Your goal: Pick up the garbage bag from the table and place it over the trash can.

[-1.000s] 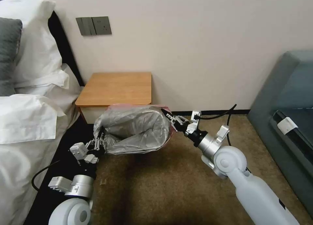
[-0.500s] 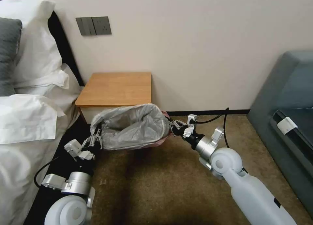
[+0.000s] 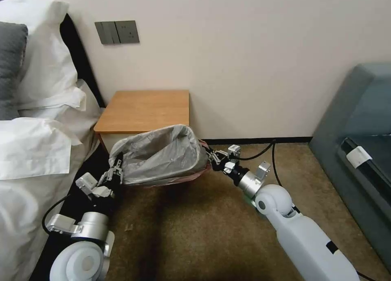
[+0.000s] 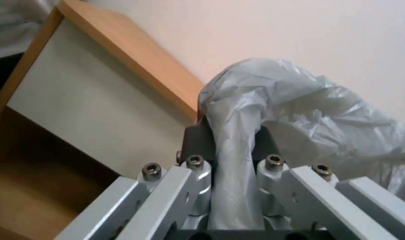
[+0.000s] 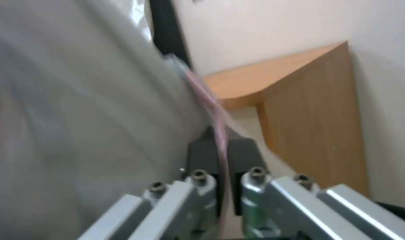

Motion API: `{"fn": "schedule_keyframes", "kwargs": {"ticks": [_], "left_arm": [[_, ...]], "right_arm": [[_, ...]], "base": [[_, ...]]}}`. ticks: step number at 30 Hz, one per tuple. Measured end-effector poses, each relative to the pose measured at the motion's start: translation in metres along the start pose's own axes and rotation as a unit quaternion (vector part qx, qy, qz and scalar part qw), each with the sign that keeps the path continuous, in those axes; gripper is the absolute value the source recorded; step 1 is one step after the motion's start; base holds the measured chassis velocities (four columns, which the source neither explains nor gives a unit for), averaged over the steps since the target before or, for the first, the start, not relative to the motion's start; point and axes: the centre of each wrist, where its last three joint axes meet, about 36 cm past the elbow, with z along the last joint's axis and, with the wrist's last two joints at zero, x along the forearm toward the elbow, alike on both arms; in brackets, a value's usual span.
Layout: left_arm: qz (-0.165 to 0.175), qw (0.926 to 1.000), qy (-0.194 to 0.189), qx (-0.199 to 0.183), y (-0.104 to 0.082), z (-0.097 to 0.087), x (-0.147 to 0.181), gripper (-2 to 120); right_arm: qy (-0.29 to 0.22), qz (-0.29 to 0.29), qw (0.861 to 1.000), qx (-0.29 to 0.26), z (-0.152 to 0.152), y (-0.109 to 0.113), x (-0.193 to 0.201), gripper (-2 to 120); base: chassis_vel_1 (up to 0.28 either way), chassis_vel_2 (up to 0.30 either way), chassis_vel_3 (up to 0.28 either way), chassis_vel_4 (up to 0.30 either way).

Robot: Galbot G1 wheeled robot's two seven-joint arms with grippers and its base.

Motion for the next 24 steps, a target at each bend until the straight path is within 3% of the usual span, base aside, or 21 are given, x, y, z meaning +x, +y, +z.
{"fn": "schedule_keyframes", "kwargs": {"ticks": [10, 13, 16, 17, 19, 22, 24], "left_arm": [[-0.021, 0.9998, 0.004, -0.003, 0.004, 0.003, -0.006, 8], [-0.037, 0.9989, 0.007, -0.026, 0.007, 0.005, -0.007, 8], [-0.053, 0.9941, 0.007, -0.094, 0.011, 0.018, -0.009, 8], [-0.053, 0.9941, 0.007, -0.094, 0.011, 0.018, -0.009, 8], [-0.049, 0.9875, 0.005, -0.149, 0.012, 0.028, -0.009, 8], [-0.040, 0.9830, 0.006, -0.179, 0.009, 0.035, -0.010, 8], [-0.026, 0.9795, 0.012, -0.199, 0.001, 0.046, -0.009, 8]], "right_arm": [[-0.002, 0.015, 1.000, 0.015, -0.010, 0.009, 0.038, 43], [-0.011, 0.026, 0.999, 0.024, -0.019, 0.021, 0.060, 53], [-0.030, 0.019, 0.997, 0.063, -0.054, 0.037, 0.077, 68], [-0.030, 0.019, 0.997, 0.063, -0.054, 0.037, 0.077, 68], [-0.033, -0.007, 0.995, 0.097, -0.084, 0.044, 0.075, 78], [-0.017, -0.044, 0.990, 0.132, -0.108, 0.050, 0.066, 86], [0.033, -0.102, 0.978, 0.178, -0.129, 0.058, 0.049, 92]], "base": [[0.000, 0.000, 0.000, 0.000], [0.000, 0.000, 0.000, 0.000], [0.000, 0.000, 0.000, 0.000], [0.000, 0.000, 0.000, 0.000], [0.000, 0.000, 0.000, 0.000], [0.000, 0.000, 0.000, 0.000], [0.000, 0.000, 0.000, 0.000]]}}
